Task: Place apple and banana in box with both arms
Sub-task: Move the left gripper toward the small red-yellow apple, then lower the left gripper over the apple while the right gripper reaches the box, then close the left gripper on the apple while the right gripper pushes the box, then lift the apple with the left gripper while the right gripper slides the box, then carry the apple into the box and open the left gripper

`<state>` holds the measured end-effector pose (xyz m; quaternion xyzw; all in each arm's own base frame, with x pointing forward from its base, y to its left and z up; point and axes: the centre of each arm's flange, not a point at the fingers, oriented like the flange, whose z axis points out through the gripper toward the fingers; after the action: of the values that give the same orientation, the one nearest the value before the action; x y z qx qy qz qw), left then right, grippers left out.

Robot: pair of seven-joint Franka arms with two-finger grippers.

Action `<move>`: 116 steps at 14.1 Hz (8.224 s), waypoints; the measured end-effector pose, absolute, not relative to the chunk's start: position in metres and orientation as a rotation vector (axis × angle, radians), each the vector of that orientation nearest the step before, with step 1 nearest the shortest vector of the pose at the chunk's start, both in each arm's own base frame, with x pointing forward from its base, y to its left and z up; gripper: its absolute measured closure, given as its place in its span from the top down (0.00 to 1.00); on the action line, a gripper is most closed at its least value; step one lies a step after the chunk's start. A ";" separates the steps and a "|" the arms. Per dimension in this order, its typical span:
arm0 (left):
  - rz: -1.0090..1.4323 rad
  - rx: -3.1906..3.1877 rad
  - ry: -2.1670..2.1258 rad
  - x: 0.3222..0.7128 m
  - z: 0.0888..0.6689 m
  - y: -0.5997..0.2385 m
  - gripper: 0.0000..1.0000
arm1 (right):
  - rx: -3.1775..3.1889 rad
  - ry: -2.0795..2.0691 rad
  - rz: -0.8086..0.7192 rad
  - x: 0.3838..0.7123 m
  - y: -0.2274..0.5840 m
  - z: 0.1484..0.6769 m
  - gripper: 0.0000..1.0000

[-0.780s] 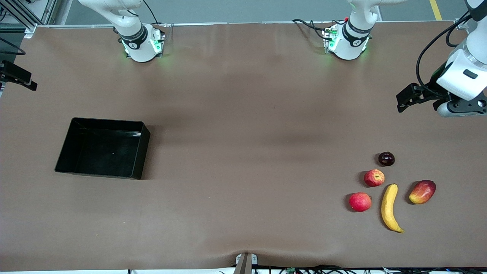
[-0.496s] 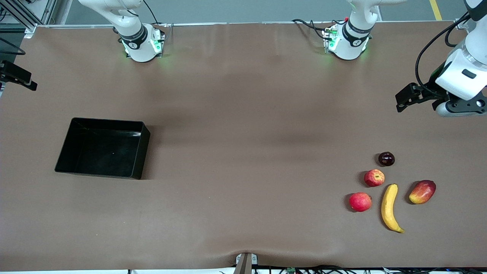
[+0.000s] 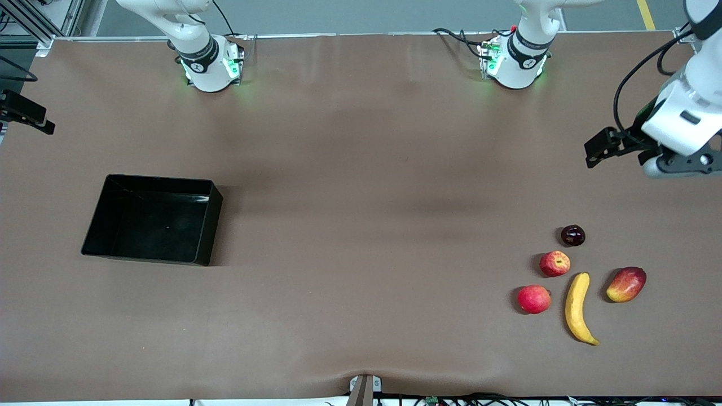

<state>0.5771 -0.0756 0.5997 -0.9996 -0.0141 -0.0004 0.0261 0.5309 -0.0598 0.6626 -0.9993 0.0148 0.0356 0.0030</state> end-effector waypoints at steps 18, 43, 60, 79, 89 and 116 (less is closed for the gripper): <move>0.118 -3.099 -0.153 0.674 0.349 -0.023 1.00 | -3.073 -0.001 0.344 0.585 -0.160 0.530 1.00; 0.191 -3.140 0.127 0.688 0.238 0.018 1.00 | -2.993 -0.008 0.469 0.578 -0.255 0.247 0.06; 0.115 -3.171 0.359 0.697 0.225 0.006 0.71 | -2.761 -0.104 0.638 0.613 -0.101 0.315 0.06; -0.016 -3.190 0.304 0.696 0.350 -0.053 0.68 | -2.811 0.139 0.419 0.586 0.332 0.309 0.06; 0.027 -3.286 0.071 0.668 0.387 -0.172 0.68 | -2.819 0.250 0.338 0.574 0.408 0.290 0.52; 0.286 -3.170 0.202 0.561 0.233 -0.369 0.93 | -3.011 0.180 0.073 0.553 -0.004 0.625 1.00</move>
<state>0.5609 -0.3689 0.2325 -0.9936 0.0634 0.0898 -0.0241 0.5528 -0.0039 0.6247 -0.9960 0.0595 0.0240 0.0624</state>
